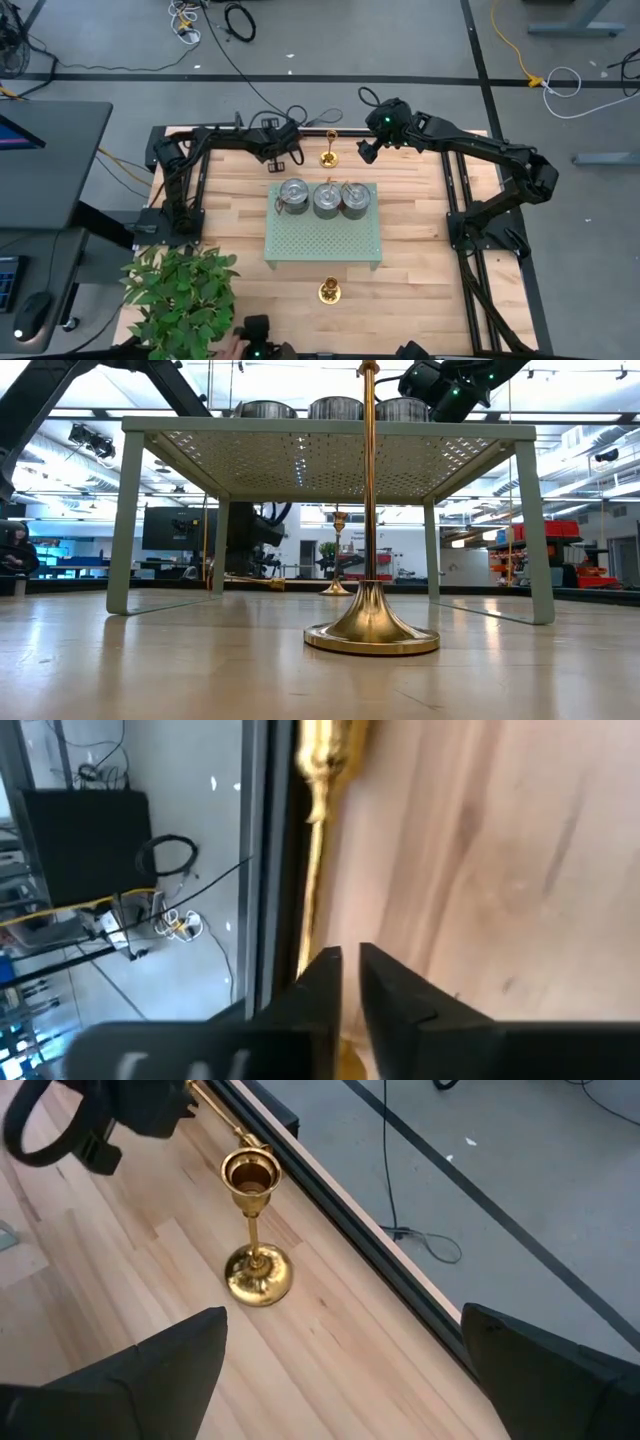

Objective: Pick & Place candle stick holders
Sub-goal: Put the top golden candle holder on the shelf aligned with the middle orange scented candle

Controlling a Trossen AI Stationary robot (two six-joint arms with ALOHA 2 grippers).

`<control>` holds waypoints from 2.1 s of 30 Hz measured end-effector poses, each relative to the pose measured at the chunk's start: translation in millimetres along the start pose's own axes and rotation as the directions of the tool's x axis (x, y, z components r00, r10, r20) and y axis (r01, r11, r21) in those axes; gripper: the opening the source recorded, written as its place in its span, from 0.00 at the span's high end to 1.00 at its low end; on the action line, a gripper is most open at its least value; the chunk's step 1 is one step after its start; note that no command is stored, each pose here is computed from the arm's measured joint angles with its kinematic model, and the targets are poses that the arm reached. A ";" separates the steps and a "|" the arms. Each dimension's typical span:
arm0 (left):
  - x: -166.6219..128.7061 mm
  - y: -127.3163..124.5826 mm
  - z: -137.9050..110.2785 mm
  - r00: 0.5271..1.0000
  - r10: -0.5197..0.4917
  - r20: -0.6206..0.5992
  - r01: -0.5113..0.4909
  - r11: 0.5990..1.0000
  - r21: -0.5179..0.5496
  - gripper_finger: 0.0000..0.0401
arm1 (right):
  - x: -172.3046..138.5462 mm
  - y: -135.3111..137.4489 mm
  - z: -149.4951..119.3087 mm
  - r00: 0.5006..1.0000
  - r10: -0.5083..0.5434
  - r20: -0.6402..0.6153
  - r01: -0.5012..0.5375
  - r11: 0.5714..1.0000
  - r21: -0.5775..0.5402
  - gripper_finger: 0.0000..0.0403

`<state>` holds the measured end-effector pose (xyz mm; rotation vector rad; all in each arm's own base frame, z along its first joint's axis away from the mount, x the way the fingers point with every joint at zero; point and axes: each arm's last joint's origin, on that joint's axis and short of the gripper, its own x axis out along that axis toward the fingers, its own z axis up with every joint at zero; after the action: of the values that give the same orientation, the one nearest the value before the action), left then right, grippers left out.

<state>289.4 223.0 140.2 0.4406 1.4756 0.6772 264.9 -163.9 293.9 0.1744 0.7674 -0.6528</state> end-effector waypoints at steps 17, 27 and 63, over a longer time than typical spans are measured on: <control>14.2 20.3 -5.2 0.993 -0.060 0.104 0.073 0.989 -0.132 0.25 | 0.0 0.0 -0.1 1.000 0.001 -0.001 -0.001 1.000 0.023 0.01; 24.4 29.6 -13.4 0.977 -0.135 0.163 0.165 0.968 -0.187 0.28 | 0.0 0.0 -0.1 1.000 0.001 -0.001 -0.001 1.000 0.030 0.01; 53.3 26.7 -26.3 0.950 -0.288 0.118 0.308 0.927 -0.214 0.96 | -0.1 0.6 0.1 1.000 0.002 0.001 -0.002 0.999 0.050 0.01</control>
<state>257.7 274.4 115.6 0.0602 1.3292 0.5693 265.3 -163.4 294.0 0.2207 0.7499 -0.6706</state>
